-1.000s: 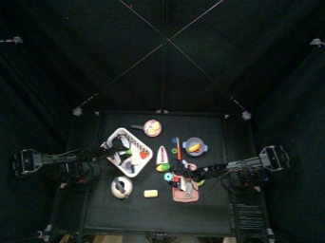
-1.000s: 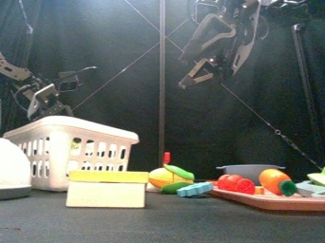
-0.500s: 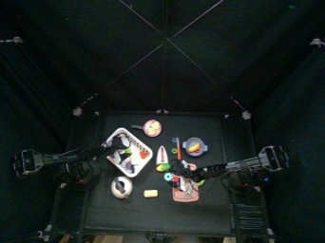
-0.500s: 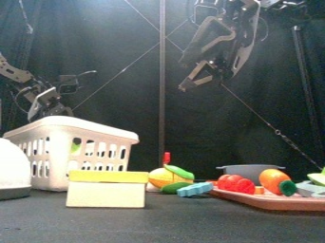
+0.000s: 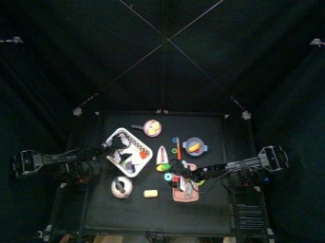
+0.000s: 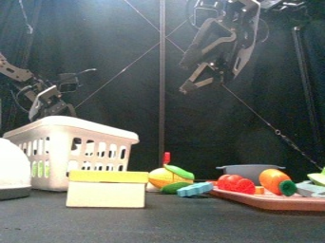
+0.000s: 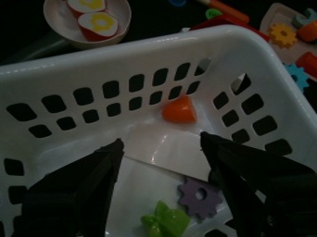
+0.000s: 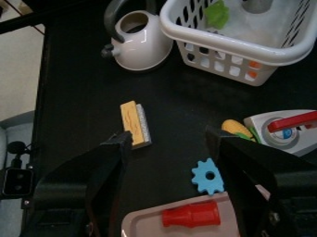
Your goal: Place squash bottom in basket
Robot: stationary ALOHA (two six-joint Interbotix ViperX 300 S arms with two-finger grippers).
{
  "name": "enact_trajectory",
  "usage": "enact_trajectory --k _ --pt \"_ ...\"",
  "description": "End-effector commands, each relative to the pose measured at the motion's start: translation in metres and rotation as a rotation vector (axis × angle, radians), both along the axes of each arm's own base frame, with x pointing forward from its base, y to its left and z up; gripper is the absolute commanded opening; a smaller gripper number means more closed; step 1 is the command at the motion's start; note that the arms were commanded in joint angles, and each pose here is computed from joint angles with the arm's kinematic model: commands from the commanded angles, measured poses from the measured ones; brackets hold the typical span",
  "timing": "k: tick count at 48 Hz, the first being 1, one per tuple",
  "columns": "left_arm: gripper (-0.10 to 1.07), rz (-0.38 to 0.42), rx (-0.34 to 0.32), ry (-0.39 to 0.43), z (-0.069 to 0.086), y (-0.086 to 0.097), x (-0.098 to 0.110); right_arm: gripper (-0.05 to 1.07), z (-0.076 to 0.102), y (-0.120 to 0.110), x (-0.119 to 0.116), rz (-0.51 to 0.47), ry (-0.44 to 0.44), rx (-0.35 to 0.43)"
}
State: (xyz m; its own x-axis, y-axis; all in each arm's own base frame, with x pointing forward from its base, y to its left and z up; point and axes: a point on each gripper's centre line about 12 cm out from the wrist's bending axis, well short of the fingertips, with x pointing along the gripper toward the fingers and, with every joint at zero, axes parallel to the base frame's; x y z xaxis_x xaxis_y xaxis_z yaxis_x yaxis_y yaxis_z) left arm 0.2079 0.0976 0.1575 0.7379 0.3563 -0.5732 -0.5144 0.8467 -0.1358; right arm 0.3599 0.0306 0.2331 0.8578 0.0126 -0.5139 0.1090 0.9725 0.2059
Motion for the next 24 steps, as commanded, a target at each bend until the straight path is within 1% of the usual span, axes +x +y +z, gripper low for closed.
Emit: enact_trajectory --k 1,17,24 --pt "0.98 0.0 0.022 -0.045 0.0127 0.0031 0.0069 0.95 0.0081 0.0 0.0011 0.001 -0.024 0.006" --pt "0.98 -0.003 0.027 -0.055 0.0152 0.0022 0.0067 0.95 0.0068 0.0015 0.0003 0.0 -0.019 0.014" --pt "0.98 -0.011 0.031 -0.061 0.0167 0.0011 0.0084 0.95 0.0035 0.0073 -0.0064 -0.015 0.001 0.054"
